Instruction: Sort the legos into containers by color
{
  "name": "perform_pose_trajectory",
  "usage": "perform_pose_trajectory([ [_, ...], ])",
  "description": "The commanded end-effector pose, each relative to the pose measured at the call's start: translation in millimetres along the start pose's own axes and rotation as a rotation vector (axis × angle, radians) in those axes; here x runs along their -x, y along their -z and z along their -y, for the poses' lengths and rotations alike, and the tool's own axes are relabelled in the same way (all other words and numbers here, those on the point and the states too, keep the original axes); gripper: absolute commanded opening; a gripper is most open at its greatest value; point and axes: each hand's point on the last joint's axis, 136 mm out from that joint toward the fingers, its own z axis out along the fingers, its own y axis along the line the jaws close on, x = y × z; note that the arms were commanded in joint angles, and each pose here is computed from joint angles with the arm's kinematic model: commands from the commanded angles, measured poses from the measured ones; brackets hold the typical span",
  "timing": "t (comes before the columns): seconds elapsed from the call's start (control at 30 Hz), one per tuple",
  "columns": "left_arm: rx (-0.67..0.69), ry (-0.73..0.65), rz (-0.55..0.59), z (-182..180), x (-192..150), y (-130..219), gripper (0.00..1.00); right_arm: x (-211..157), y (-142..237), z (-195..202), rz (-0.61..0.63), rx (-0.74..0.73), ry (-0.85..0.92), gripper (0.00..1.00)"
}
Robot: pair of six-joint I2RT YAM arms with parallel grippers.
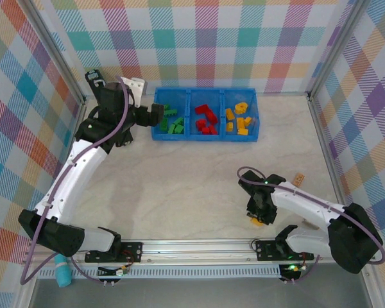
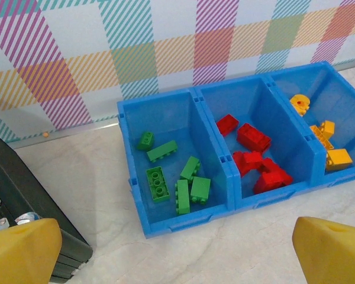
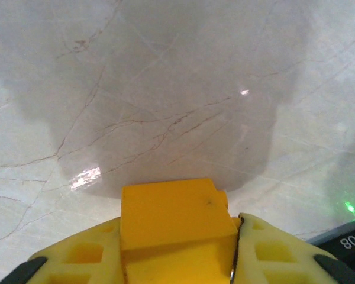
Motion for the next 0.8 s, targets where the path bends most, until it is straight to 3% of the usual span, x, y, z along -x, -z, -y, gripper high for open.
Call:
perform_pose_trajectory([
  [0.0, 0.031, -0.011, -0.021, -9.7, -4.9, 7.6, 1.00, 9.2, 11.2, -18.5, 0.044, 0.071, 0.020, 0.29],
  [0.17, 0.103, 0.007, -0.041, -29.1, -45.6, 11.3, 1.00, 63.0, 76.8, -60.2, 0.245, 0.135, 0.141, 0.28],
  [0.47, 0.292, 0.197, 0.092, -82.4, -105.6, -0.1, 1.00, 207.1, 192.6, -158.9, 0.630, 0.312, 0.394, 0.27],
  [0.6, 0.380, 0.252, 0.124, -100.0, -124.9, -8.9, 1.00, 265.6, 207.4, -197.2, 0.764, 0.303, 0.487, 0.27],
  [0.77, 0.426, 0.258, 0.119, -107.1, -137.7, -14.8, 1.00, 333.5, 179.6, -222.4, 0.799, 0.302, 0.468, 0.27],
])
